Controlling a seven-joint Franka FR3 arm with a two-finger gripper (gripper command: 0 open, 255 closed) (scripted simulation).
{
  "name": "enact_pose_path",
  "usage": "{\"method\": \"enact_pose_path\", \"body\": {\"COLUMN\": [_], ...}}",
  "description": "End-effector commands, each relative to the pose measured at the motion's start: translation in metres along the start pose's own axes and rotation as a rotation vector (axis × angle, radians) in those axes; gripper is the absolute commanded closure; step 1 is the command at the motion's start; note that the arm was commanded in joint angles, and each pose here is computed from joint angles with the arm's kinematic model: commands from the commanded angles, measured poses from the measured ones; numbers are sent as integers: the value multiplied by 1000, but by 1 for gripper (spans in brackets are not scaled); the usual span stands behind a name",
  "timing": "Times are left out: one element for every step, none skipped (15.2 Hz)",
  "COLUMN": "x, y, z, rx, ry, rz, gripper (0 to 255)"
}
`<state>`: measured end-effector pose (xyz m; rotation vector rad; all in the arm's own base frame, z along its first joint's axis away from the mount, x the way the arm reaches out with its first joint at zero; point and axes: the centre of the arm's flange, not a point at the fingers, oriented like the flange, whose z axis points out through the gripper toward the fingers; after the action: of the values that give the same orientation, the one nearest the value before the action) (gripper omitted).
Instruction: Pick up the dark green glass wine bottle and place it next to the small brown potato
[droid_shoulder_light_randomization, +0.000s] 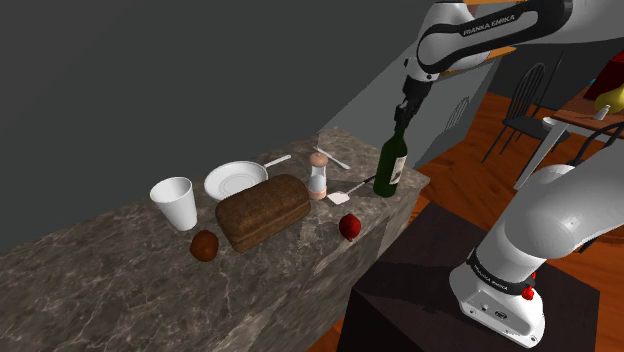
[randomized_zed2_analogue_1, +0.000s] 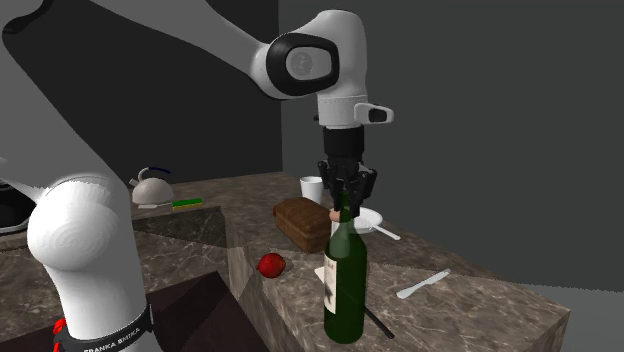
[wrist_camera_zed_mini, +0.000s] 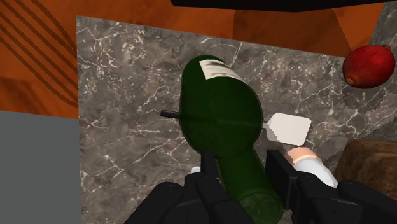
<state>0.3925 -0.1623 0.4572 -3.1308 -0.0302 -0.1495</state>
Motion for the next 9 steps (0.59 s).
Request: {"method": "enact_pose_path", "body": {"x": [0,0,1,1,2,2,3,3,4], "y": [0,0,0,0,0,0,0,0,0], "z": [0,-5,-10,-15,-21,-26,-31,-37,-42], "rx": [0,0,0,0,0,0,0,0,0], "ry": [0,0,0,0,0,0,0,0,0], "rz": [0,0,0,0,0,0,0,0,0], "gripper": [255,255,255,255,255,255,255,255,255]}}
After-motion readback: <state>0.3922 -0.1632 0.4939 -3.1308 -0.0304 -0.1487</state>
